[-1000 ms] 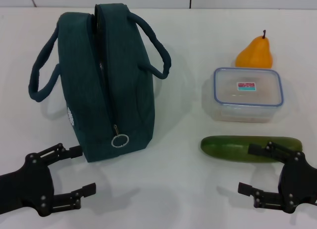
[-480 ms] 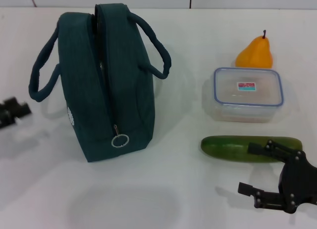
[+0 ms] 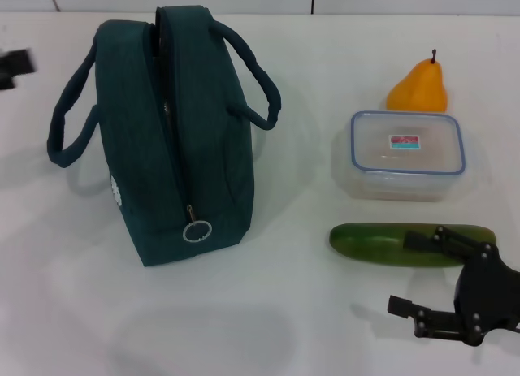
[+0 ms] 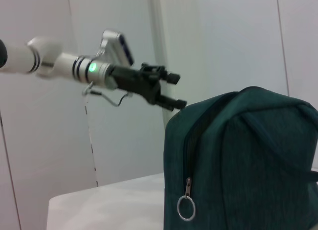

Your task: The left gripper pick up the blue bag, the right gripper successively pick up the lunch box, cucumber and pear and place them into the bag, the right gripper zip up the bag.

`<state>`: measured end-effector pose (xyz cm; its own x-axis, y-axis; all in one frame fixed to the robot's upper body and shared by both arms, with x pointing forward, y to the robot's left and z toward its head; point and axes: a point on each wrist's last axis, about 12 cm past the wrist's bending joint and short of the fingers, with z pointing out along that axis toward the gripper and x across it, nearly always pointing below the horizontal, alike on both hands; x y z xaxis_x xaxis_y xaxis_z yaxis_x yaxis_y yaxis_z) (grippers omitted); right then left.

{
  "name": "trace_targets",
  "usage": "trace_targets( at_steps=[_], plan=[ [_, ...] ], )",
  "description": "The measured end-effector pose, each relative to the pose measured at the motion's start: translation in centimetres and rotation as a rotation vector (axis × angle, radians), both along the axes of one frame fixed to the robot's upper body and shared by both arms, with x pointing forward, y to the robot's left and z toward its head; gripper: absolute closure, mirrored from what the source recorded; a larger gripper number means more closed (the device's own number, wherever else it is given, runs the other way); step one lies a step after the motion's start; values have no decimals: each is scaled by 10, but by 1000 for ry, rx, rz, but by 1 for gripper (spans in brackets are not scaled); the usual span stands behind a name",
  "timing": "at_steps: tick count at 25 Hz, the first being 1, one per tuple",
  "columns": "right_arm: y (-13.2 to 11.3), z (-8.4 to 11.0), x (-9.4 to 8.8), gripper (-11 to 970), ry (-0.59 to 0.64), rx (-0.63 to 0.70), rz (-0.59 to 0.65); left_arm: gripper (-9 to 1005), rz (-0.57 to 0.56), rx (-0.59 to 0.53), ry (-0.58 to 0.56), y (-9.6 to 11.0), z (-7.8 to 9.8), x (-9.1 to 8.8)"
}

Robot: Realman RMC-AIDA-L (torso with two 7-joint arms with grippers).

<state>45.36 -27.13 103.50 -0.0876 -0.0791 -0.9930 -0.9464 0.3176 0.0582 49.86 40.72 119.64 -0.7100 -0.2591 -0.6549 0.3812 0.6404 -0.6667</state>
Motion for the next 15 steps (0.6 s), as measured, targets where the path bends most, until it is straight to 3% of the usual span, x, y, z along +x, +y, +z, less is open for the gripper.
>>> trace_targets(
  at_steps=[4,7,15],
  plan=[
    [1,0,1,86,-2,0,0,126,-27,193,82,-42,34,27],
    [1,1,2,86,-6,7,-4,126,-44,272,112,-64,48,40],
    [2,3,2,86,-11,21,0,127,-71,347,178,-85,50,54]
  ],
)
